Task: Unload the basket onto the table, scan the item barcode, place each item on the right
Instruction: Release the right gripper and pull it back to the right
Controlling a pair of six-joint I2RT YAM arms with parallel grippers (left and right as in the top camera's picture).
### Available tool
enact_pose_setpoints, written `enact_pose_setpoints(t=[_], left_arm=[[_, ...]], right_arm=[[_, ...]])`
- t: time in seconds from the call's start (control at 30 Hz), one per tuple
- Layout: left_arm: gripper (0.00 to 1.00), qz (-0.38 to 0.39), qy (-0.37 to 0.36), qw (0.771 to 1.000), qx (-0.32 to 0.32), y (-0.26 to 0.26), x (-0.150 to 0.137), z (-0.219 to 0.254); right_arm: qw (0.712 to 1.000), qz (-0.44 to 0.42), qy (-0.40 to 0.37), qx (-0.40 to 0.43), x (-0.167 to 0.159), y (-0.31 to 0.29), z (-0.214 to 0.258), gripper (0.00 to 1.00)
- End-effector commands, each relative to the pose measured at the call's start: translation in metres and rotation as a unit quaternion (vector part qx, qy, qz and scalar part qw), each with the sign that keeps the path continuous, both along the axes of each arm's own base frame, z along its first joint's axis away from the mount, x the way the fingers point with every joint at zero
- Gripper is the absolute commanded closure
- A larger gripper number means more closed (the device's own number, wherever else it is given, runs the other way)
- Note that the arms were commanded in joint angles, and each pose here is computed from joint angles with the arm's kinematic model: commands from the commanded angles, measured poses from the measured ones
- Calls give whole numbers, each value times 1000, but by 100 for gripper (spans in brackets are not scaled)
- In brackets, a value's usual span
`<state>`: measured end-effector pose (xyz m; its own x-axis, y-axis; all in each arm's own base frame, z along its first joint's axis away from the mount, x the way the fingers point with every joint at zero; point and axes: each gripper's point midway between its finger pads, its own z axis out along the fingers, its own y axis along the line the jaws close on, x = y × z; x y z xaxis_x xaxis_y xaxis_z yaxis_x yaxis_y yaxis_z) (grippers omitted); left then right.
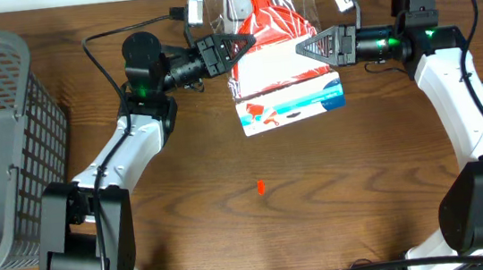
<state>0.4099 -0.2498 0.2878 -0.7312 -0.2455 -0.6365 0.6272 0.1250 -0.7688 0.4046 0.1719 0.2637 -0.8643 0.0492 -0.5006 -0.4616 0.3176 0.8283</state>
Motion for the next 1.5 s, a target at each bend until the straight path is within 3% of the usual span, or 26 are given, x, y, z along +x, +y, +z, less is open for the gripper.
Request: enact_pose_setpoints(t=[0.0, 0.33, 0.47, 0.6, 0.7, 0.87, 1.1, 1.47], left_arm=[[87, -18, -38, 999, 0, -6, -8, 16], [92, -18, -38, 999, 0, -6, -8, 16], [92, -18, -38, 999, 0, -6, -8, 16], [92, -18, -38, 999, 0, -6, -8, 16], [93, -18, -38, 999, 0, -6, -8, 16], [92, -17, -38, 999, 0, -6, -8, 16], [93, 7, -37, 999, -1, 5, 2, 17], [93, 23, -37, 999, -2, 14, 9, 17]], right_arm=[[1000, 7, -1, 11, -3, 1, 7, 99], [1000, 5, -1, 11, -2, -1, 7, 97], [1000, -8, 0, -1, 2, -5, 3, 88], [999, -30, 2, -24, 8, -9, -4, 64], [996, -67, 6, -65, 19, -17, -18, 58], [968, -164, 34, -185, 37, -51, -57, 53], [888, -263, 107, -362, 25, -114, -108, 51], [880, -258, 120, -381, 17, -118, -114, 50]])
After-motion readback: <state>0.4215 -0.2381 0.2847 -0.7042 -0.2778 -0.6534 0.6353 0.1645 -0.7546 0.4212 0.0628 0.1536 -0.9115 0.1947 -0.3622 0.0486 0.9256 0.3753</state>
